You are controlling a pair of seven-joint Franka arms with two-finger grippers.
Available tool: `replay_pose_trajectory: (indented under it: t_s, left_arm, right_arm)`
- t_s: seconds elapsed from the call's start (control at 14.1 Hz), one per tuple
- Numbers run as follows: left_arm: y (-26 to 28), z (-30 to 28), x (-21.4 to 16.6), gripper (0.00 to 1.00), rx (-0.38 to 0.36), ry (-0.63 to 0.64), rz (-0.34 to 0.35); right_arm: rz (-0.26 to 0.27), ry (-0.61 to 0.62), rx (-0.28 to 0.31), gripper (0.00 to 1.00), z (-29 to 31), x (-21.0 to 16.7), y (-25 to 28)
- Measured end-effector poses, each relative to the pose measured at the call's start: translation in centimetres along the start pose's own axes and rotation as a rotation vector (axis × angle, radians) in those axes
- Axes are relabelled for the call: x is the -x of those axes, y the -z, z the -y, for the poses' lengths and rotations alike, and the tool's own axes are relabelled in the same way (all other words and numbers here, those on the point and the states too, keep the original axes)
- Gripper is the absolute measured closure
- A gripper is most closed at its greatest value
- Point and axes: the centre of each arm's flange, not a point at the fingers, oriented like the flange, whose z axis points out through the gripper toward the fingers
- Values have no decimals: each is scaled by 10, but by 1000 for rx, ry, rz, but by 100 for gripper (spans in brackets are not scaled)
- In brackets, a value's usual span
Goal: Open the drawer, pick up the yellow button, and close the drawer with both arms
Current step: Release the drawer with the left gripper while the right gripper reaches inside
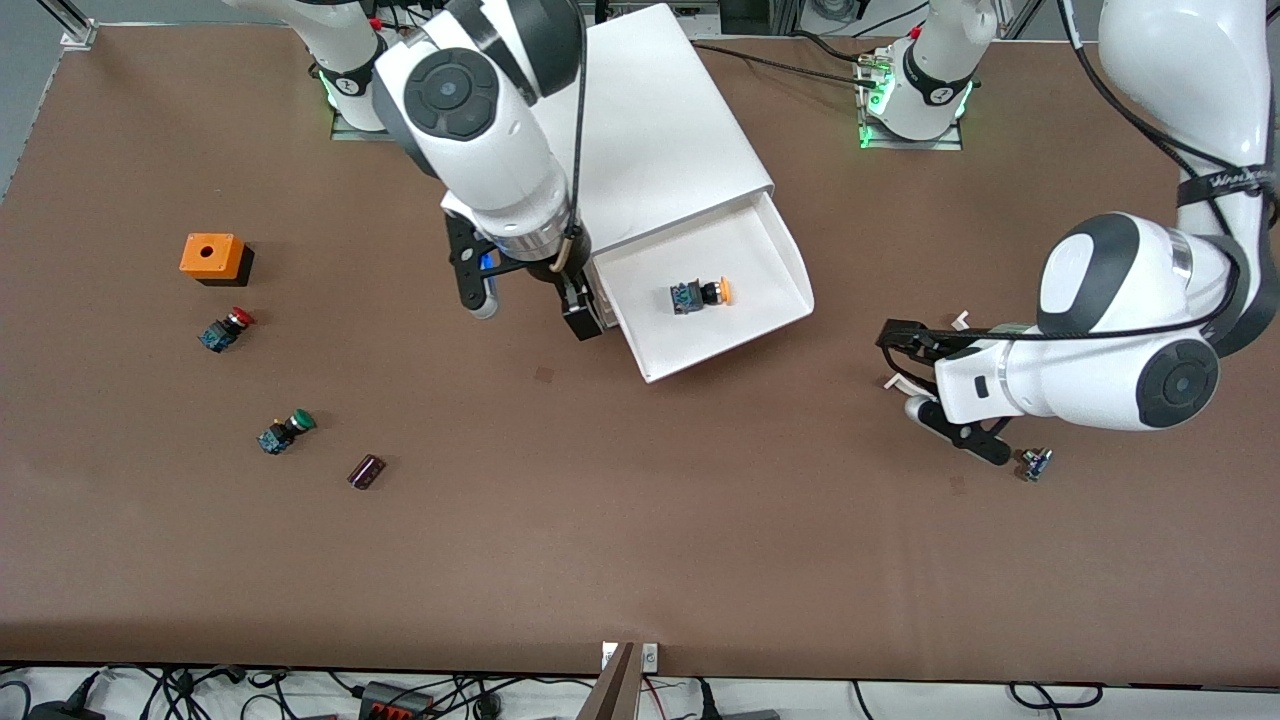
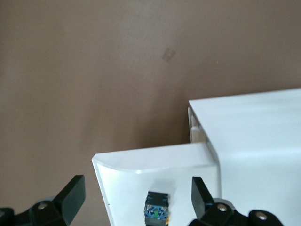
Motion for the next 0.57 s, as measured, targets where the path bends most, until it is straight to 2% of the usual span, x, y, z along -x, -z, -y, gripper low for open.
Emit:
replay_pose_trajectory:
  t_s: [0.28, 0.43, 0.57]
  left_arm:
    - [33, 10, 6, 0, -191, 11, -24]
    - [43, 9, 6, 0, -233, 45, -39]
    - [51, 9, 7, 0, -242, 131, -64]
  right_arm:
    - [0, -72, 13, 0, -10, 34, -29]
    - [4, -87, 12, 0, -11, 48, -38]
    - [9, -89, 6, 0, -9, 56, -42]
